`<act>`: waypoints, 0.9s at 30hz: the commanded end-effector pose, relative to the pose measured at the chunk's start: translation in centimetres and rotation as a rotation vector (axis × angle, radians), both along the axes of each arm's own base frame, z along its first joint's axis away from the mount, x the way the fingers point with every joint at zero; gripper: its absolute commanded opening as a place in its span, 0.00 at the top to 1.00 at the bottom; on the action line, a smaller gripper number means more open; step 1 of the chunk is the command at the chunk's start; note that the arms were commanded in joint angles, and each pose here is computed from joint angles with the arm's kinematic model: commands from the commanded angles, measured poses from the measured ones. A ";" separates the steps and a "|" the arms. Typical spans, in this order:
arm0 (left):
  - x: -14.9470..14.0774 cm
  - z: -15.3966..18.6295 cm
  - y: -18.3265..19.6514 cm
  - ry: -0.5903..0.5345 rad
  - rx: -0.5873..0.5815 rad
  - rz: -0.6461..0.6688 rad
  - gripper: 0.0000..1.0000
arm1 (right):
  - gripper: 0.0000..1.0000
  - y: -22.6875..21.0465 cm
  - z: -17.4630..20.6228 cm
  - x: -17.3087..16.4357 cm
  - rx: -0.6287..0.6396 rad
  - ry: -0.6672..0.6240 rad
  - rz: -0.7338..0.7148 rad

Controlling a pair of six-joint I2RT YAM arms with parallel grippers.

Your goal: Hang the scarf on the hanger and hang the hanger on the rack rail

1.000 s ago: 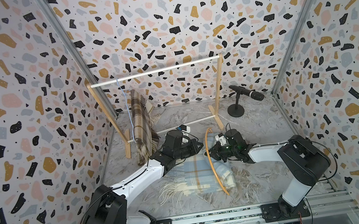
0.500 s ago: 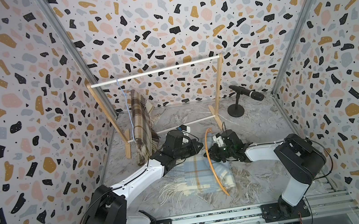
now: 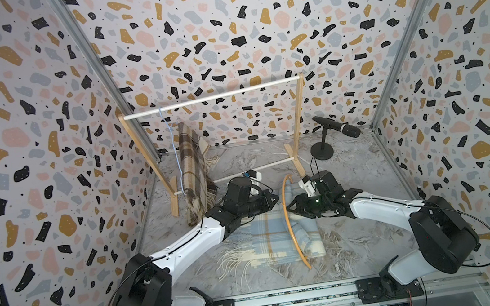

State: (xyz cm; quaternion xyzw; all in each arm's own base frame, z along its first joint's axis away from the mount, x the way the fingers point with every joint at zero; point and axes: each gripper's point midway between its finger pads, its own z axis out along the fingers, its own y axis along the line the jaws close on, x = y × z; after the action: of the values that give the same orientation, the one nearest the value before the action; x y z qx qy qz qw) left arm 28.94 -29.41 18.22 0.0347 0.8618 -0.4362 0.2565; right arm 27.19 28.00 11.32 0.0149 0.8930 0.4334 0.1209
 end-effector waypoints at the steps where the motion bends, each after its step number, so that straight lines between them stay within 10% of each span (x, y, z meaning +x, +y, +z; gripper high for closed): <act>1: 0.1 1.7 -0.6 -0.056 -0.018 -0.020 1.00 | 0.52 0.9 4.1 0.9 0.096 -0.072 0.025; 16: 0.1 2.0 -0.6 -0.066 -0.014 -0.029 1.00 | 0.61 2.5 2.4 4.7 0.143 0.016 -0.085; 27: -0.1 2.5 -0.3 -0.092 0.038 -0.059 1.00 | 0.96 3.3 2.0 4.6 0.187 0.059 -0.069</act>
State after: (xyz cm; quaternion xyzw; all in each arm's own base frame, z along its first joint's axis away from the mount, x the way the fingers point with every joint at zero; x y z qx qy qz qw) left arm 28.75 -29.12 18.06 0.0514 0.8714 -0.4164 0.2542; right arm 31.10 30.78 12.10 0.0699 0.8611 0.4934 0.1010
